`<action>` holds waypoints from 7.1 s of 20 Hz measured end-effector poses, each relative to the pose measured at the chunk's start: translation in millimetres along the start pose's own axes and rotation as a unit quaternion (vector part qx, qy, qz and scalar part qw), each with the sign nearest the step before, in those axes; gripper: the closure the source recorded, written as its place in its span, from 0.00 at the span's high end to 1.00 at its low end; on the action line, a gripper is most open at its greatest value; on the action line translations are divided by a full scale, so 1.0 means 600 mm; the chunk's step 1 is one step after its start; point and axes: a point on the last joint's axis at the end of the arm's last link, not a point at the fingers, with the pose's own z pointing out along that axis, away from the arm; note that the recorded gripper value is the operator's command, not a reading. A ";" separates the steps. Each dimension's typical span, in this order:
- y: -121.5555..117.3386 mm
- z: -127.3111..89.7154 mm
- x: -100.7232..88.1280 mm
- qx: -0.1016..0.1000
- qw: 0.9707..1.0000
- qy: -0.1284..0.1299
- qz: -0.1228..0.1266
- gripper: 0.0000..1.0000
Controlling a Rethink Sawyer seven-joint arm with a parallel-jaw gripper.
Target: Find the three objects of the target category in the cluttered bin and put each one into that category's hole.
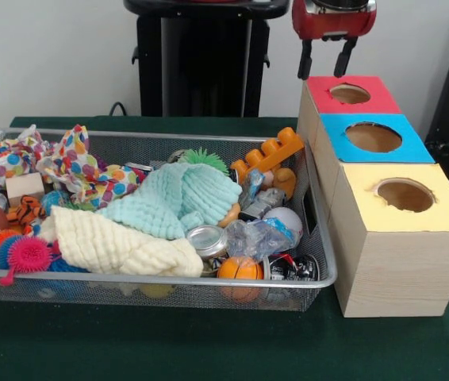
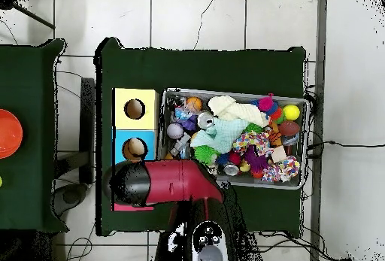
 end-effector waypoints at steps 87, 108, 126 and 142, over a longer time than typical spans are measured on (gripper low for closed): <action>-0.284 0.279 0.026 0.056 0.992 -0.100 -0.052 1.00; -0.276 0.282 0.036 0.079 0.988 -0.125 -0.035 1.00; -0.248 0.282 0.024 0.086 0.987 -0.127 -0.041 1.00; -0.242 0.281 0.024 0.093 0.989 -0.117 -0.018 1.00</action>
